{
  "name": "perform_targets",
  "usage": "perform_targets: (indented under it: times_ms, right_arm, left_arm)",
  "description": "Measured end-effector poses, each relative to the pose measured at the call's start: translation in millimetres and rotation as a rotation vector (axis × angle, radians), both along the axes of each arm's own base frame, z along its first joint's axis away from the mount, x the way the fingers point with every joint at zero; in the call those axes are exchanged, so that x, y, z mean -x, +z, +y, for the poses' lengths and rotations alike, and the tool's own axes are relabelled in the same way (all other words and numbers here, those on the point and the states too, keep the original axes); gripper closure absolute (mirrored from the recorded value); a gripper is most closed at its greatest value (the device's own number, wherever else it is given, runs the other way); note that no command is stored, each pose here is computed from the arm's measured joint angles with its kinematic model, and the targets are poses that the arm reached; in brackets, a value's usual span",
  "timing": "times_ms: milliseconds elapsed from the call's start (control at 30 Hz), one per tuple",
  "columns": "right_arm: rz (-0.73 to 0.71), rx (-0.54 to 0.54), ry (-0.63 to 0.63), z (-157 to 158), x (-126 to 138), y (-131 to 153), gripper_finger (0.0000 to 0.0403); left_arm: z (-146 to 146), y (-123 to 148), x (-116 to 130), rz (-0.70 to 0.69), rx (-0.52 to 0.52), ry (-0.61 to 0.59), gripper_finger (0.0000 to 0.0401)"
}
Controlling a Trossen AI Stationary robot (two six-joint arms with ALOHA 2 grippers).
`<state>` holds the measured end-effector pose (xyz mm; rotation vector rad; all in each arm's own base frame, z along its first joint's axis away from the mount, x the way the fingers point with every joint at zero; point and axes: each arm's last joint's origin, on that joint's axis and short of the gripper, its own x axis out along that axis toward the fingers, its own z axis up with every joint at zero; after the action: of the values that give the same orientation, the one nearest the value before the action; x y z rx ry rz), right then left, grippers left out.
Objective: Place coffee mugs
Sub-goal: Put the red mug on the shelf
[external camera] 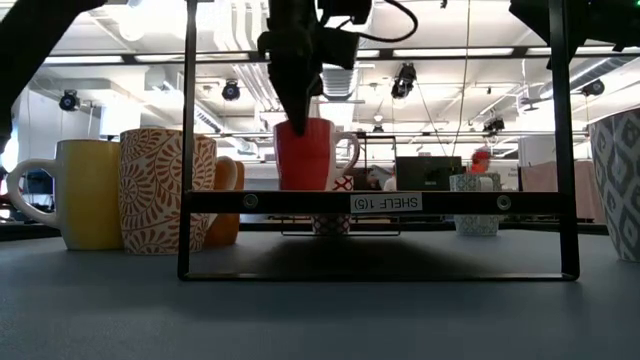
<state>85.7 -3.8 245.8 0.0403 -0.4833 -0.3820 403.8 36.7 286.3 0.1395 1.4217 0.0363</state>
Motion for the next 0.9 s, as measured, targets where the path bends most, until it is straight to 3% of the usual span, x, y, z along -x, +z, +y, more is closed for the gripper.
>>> perform_targets:
  times_ms: [900]
  right_arm:
    - [0.000,0.000,-0.001,0.0,0.0,0.1,0.0344]
  left_arm:
    - [6.6,-6.2,-2.0,0.004,-0.001,0.015,0.0390]
